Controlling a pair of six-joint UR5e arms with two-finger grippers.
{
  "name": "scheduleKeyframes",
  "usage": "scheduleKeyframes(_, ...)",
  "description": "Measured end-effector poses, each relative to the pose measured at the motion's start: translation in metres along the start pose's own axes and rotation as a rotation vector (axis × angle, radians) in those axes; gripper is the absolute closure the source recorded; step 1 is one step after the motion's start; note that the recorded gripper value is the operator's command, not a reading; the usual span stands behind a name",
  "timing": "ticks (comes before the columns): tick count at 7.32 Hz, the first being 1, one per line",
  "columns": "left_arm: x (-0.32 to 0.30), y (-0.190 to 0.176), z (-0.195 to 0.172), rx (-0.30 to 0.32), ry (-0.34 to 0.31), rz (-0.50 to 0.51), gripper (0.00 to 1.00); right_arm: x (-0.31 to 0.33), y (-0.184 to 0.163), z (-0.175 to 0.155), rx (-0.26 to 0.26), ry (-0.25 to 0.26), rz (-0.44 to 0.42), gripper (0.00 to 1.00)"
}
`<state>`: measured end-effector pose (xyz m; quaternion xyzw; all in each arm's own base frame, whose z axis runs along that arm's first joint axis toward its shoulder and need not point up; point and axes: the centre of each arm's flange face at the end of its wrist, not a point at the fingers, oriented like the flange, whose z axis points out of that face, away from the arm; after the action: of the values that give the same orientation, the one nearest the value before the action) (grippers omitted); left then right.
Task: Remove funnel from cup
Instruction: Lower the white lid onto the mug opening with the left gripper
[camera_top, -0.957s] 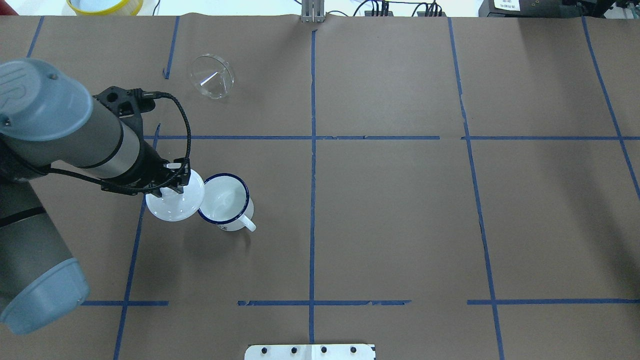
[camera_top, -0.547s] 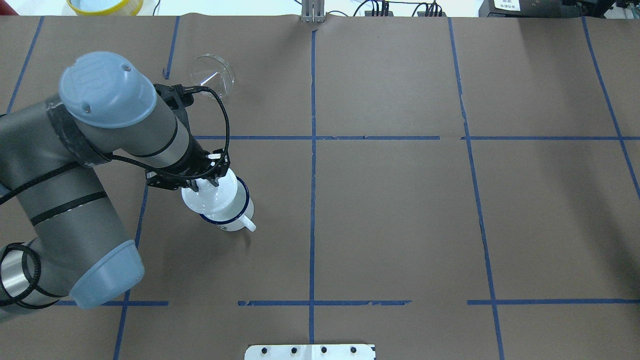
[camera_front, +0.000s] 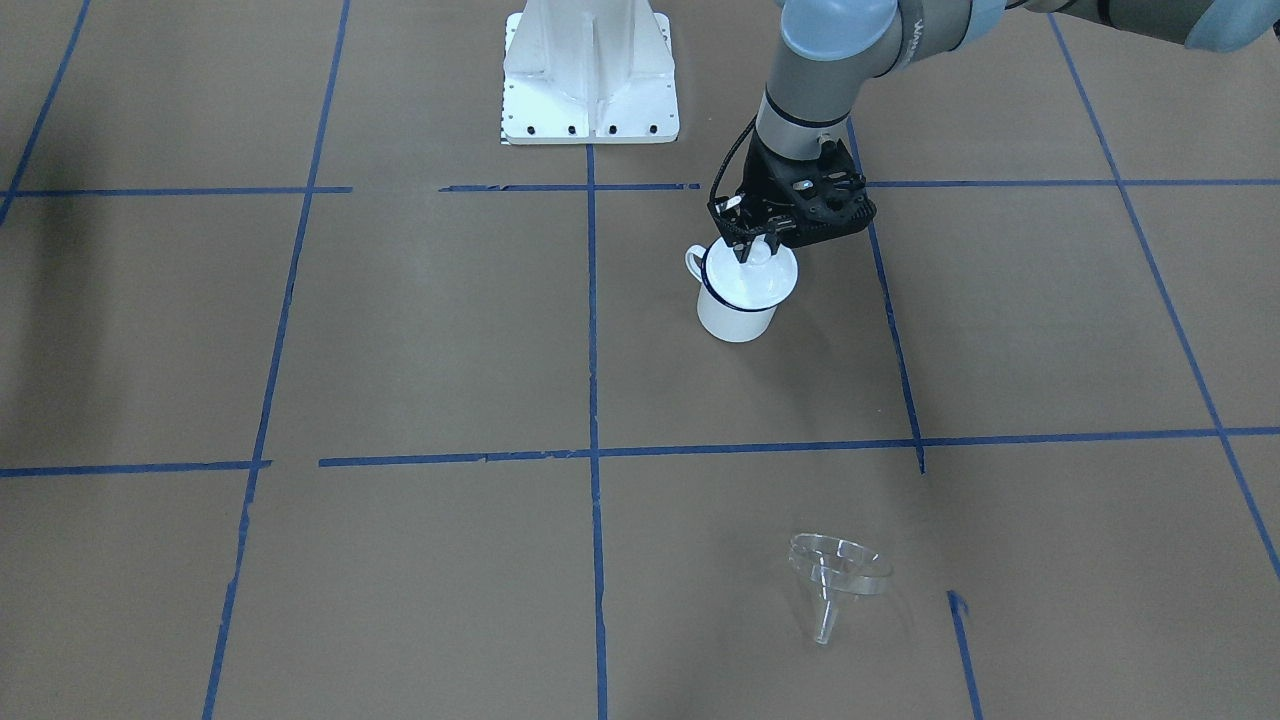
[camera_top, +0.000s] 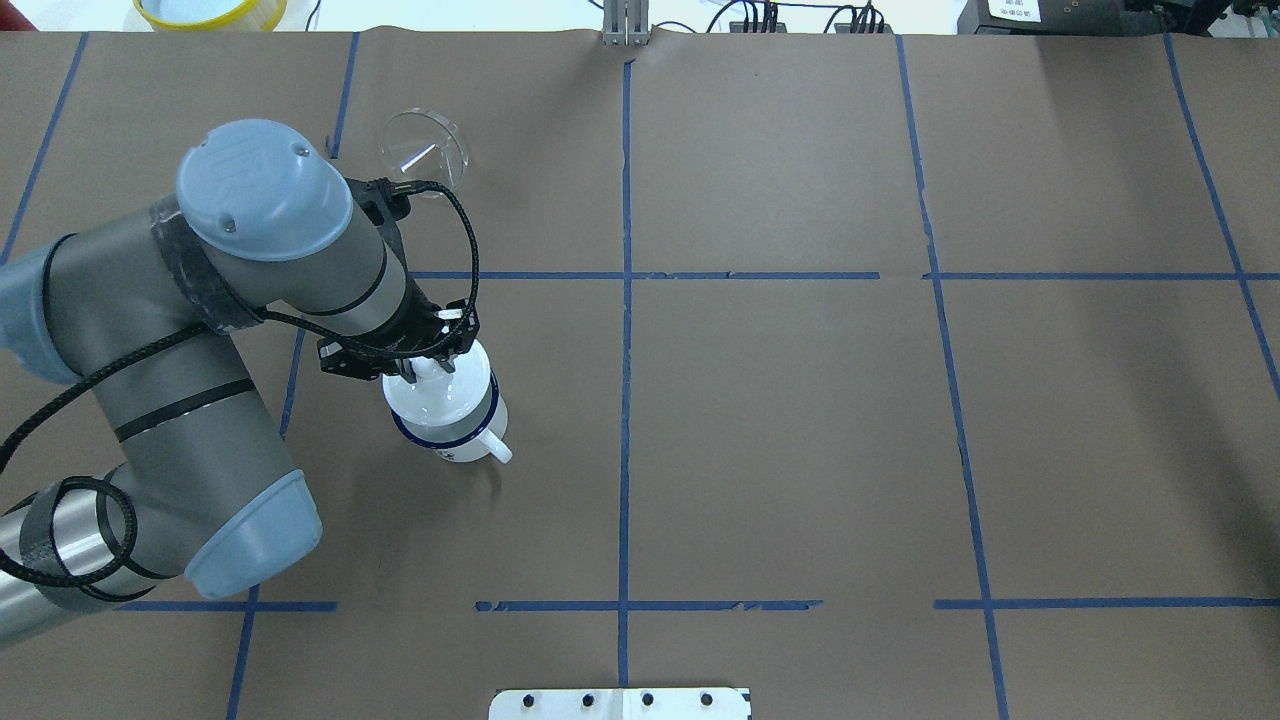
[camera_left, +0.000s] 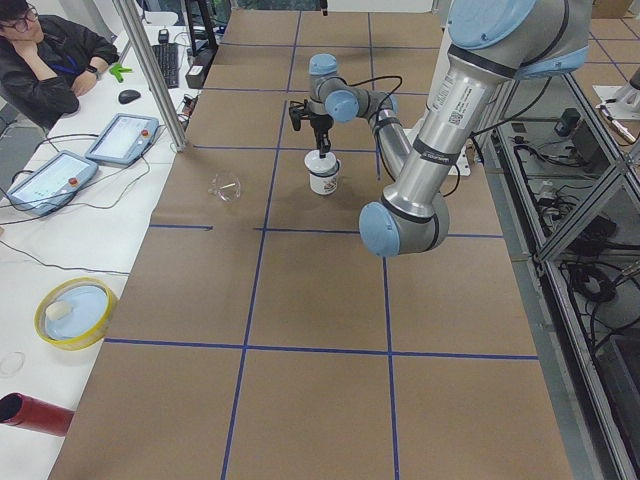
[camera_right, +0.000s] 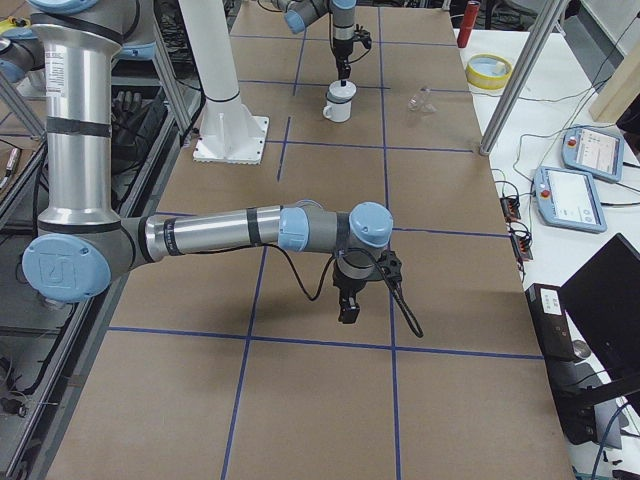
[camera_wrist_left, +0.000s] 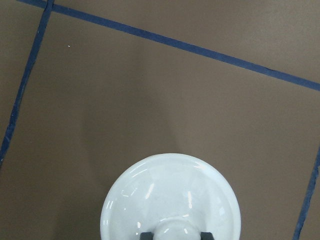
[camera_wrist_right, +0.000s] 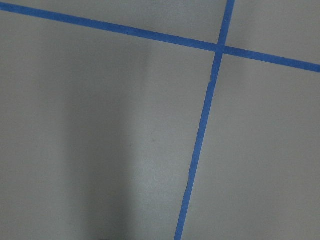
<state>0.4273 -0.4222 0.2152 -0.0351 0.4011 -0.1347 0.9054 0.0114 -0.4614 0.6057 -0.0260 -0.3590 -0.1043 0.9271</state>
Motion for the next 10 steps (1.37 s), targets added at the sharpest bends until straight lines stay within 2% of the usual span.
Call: scheduleKeyframes(10,-0.001,0.014,0.010,-0.022,-0.006,0.018,1.00,0.000,0.000,0.000,0.000,0.000,0.000,0.00)
